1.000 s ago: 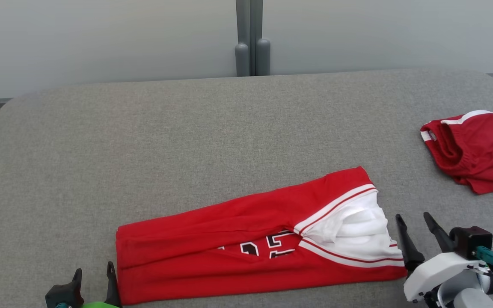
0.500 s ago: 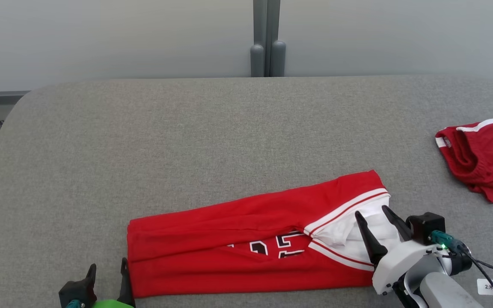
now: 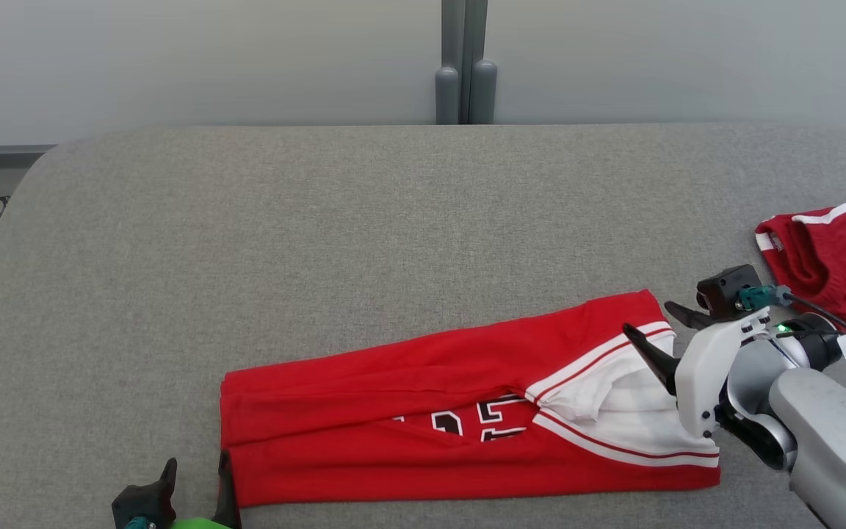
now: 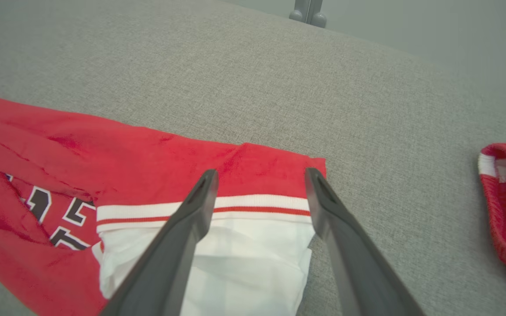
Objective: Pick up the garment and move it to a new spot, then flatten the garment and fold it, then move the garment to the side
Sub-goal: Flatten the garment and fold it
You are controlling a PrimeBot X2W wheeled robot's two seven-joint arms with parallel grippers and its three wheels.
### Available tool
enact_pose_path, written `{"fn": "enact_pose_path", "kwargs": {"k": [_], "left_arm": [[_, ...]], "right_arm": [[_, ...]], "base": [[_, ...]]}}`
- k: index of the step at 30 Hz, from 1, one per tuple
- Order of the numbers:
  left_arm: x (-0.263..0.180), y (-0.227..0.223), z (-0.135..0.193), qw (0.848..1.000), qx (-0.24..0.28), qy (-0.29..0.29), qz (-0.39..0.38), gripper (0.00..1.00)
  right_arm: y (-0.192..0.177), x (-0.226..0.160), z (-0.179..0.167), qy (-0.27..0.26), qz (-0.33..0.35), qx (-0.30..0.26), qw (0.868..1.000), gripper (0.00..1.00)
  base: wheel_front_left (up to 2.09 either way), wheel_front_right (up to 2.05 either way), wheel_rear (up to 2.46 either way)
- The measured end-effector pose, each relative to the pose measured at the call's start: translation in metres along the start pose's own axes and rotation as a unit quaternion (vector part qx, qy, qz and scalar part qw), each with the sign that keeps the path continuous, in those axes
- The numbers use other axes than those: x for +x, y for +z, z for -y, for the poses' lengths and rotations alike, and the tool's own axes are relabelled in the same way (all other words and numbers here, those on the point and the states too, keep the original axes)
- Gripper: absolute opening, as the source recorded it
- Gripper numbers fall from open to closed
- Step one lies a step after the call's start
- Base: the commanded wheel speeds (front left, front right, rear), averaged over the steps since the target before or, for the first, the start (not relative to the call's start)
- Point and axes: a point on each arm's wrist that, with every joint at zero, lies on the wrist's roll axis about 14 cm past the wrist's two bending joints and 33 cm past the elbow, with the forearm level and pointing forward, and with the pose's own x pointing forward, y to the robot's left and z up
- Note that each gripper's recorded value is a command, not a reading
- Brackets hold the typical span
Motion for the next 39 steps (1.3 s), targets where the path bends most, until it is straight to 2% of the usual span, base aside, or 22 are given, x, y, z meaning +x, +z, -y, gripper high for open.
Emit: {"fn": "enact_pose_path", "kwargs": {"k": [2,3,10,22,23,24,25,26,27,28,39], "left_arm": [[0.0,-0.001,0.002,1.0,-0.002,-0.003,-0.002,1.0],[-0.001,-0.002,0.004,1.0,-0.003,-0.006,-0.004,1.0],[-0.001,-0.005,0.007,1.0,-0.011,-0.008,-0.008,1.0],[-0.001,-0.013,-0.003,0.999,-0.022,0.014,-0.023,1.0],[-0.002,-0.014,-0.004,0.999,-0.023,0.016,-0.024,1.0],[-0.002,-0.015,-0.004,0.999,-0.023,0.017,-0.026,1.0],[-0.002,-0.016,-0.005,0.999,-0.023,0.018,-0.027,1.0],[-0.002,-0.016,-0.005,0.999,-0.023,0.019,-0.027,1.0],[-0.002,-0.015,-0.005,0.999,-0.023,0.02,-0.026,1.0],[-0.001,-0.015,-0.005,0.999,-0.024,0.019,-0.026,1.0],[0.003,-0.005,0.004,1.0,-0.024,0.004,-0.011,1.0]], "right_arm": [[0.0,-0.004,0.002,0.013,-0.033,-0.008,0.999,1.0],[-0.006,-0.008,0.0,0.029,-0.075,-0.026,0.996,1.0],[-0.019,-0.014,-0.006,0.071,-0.152,-0.059,0.984,1.0],[-0.045,0.001,-0.033,0.13,-0.203,-0.09,0.966,1.0],[-0.046,0.002,-0.034,0.133,-0.204,-0.09,0.966,0.96],[-0.047,0.003,-0.034,0.134,-0.205,-0.089,0.965,0.82],[-0.048,0.004,-0.034,0.135,-0.206,-0.088,0.965,0.57],[-0.047,0.004,-0.034,0.136,-0.206,-0.089,0.965,0.4],[-0.047,0.004,-0.034,0.137,-0.204,-0.088,0.965,0.16],[-0.046,0.004,-0.034,0.138,-0.2,-0.088,0.966,0.0],[-0.028,-0.008,-0.031,0.13,-0.12,-0.054,0.983,0.0]], "base": [[0.0,0.0,0.0],[0.0,0.0,0.0],[0.0,0.0,0.0],[0.0,0.0,0.0],[0.0,0.0,0.0],[0.0,0.0,0.0],[0.0,0.0,0.0],[0.0,0.0,0.0],[0.0,0.0,0.0],[0.0,0.0,0.0],[0.0,0.0,0.0]]}}
